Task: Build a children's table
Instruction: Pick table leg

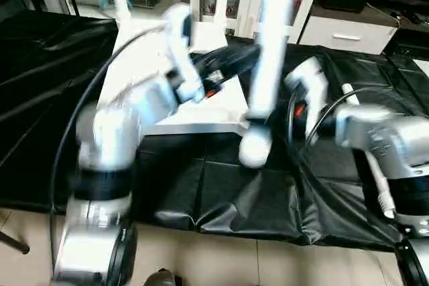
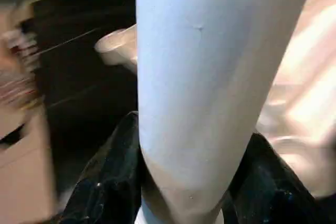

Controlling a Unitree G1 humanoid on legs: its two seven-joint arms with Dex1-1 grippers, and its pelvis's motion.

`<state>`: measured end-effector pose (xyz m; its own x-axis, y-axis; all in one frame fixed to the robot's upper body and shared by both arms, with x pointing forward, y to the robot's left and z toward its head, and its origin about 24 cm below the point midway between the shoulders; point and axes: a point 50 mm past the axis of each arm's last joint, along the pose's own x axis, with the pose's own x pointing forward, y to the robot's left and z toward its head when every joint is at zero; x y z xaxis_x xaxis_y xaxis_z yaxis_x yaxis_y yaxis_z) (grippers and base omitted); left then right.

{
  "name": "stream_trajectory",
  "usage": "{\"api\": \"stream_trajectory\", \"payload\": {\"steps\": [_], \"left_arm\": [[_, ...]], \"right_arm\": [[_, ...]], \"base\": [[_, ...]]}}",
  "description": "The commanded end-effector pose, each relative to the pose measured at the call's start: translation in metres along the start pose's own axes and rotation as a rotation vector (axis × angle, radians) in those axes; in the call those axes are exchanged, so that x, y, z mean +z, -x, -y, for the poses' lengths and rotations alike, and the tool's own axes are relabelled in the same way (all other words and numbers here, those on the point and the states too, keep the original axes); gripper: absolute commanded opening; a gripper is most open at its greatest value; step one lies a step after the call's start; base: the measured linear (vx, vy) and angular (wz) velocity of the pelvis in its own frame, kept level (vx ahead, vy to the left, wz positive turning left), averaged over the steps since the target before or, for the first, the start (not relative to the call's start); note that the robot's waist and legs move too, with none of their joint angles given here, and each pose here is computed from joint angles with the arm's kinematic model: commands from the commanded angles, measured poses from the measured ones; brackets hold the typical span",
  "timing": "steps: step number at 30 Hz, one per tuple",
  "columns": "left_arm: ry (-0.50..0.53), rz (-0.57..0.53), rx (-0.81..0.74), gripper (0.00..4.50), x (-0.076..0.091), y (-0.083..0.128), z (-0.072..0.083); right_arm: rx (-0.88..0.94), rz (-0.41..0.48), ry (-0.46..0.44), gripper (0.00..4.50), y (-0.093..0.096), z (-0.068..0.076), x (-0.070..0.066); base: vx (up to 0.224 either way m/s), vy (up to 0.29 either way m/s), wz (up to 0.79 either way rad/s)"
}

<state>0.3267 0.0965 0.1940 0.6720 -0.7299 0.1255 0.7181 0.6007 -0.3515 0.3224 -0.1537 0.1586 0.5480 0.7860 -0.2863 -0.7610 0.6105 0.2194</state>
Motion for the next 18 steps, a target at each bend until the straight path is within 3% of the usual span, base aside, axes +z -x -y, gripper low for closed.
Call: {"api": "stream_trajectory", "payload": {"steps": [1,4,5,7,10,11,15,18], "left_arm": [[-0.079,0.02,0.046,3.31,0.003,0.006,0.0],[-0.207,0.086,0.255,3.31,-0.001,0.028,-0.01],[-0.207,0.086,0.255,3.31,-0.001,0.028,-0.01],[-0.31,0.146,0.394,3.31,0.0,0.04,-0.018],[-0.382,0.106,0.58,3.31,-0.02,0.061,-0.03],[-0.44,0.077,0.702,3.31,-0.039,0.078,-0.032],[-0.45,0.058,0.788,3.31,-0.054,0.087,-0.032],[-0.391,0.054,0.819,3.31,-0.064,0.084,-0.031]], "right_arm": [[-0.123,0.043,0.025,1.86,0.011,0.01,0.002],[-0.316,0.154,0.105,1.86,0.022,0.017,0.001],[-0.316,0.154,0.105,1.86,0.022,0.017,0.001],[-0.374,0.17,0.142,1.86,0.024,0.015,-0.001],[-0.453,0.224,0.213,1.86,0.026,0.01,-0.005],[-0.488,0.262,0.215,1.86,0.025,0.002,-0.013],[-0.504,0.322,0.133,1.86,0.022,-0.005,-0.023],[-0.521,0.366,0.061,1.86,0.018,-0.008,-0.028]], "base": [[0.0,0.0,0.0],[0.0,0.0,0.0],[0.0,0.0,0.0],[0.0,0.0,0.0],[0.0,0.0,0.0],[0.0,0.0,0.0],[0.0,0.0,0.0],[0.0,0.0,0.0]]}}
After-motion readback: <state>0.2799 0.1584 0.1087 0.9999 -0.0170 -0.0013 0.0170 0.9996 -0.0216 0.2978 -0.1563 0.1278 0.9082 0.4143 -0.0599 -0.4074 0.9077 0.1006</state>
